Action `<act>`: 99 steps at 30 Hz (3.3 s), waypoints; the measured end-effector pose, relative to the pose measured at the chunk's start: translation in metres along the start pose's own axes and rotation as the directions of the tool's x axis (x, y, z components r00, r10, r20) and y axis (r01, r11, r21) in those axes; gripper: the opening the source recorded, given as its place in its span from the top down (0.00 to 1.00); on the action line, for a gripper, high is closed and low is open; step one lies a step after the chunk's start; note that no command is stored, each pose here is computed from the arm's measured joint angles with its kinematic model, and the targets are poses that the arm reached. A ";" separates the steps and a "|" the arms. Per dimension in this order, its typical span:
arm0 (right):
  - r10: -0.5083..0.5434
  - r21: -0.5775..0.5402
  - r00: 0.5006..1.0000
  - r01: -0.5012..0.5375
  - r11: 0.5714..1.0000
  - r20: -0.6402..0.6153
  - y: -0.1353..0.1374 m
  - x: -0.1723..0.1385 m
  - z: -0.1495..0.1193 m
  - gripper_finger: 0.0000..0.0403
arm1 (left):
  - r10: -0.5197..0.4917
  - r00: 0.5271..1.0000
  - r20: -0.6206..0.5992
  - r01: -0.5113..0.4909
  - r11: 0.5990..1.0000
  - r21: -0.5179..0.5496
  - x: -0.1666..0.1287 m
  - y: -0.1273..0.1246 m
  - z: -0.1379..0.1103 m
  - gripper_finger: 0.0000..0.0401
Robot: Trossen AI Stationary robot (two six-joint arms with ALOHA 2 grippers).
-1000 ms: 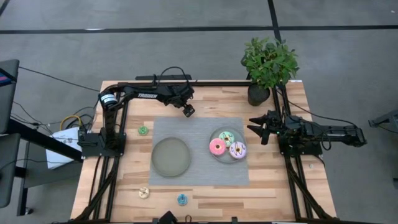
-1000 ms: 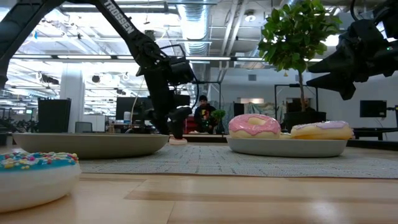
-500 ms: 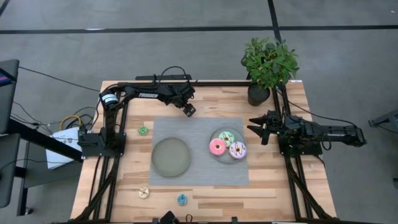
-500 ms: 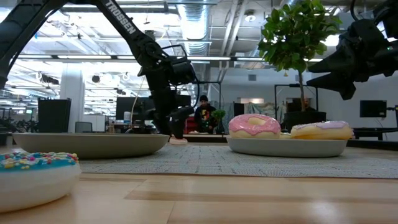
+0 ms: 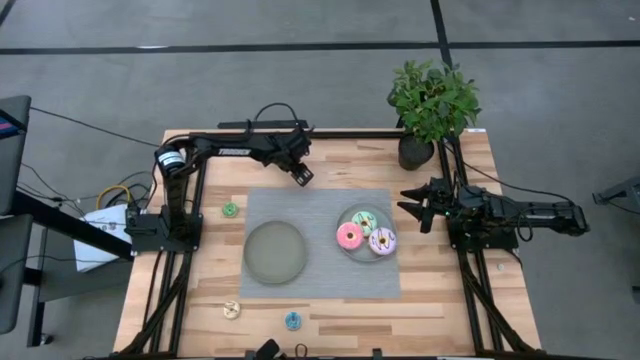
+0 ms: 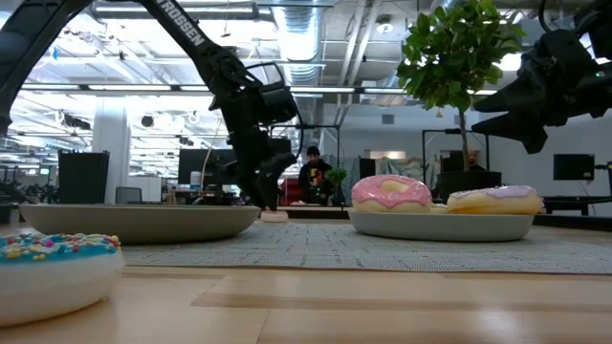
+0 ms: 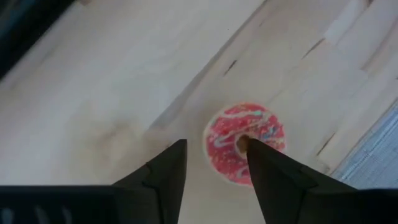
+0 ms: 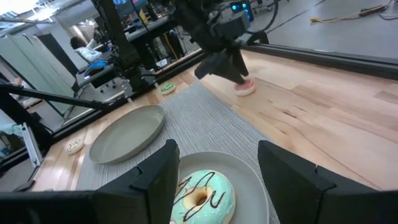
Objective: Pick & Place donuts
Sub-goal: Put the small red donut on the brown plate
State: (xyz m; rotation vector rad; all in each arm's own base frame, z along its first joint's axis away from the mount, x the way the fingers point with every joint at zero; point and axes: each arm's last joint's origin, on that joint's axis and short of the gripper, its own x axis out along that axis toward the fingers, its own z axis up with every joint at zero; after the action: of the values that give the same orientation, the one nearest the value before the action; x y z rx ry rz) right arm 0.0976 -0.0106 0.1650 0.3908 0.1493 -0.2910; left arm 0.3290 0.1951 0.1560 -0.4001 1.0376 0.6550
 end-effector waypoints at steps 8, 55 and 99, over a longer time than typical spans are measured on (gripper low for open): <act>-0.001 0.000 1.000 0.001 1.000 -0.001 0.000 0.000 0.000 0.48 | -0.022 1.000 0.008 0.022 1.000 -0.004 -0.005 0.000 0.001 0.60; -0.003 0.008 1.000 0.003 1.000 -0.001 0.000 0.000 0.000 0.48 | -0.017 0.997 -0.071 0.014 0.999 -0.050 0.019 0.002 -0.008 0.44; -0.002 0.004 1.000 0.002 1.000 -0.001 0.000 0.000 0.000 0.48 | -0.240 0.866 -0.439 0.244 0.969 -0.049 -0.116 -0.084 -0.071 0.77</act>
State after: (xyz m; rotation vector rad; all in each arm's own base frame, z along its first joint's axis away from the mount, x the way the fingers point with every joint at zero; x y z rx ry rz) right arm 0.0975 -0.0107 0.1646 0.3943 0.1503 -0.2936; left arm 0.2981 0.0548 0.2264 -0.6831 1.3936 0.3351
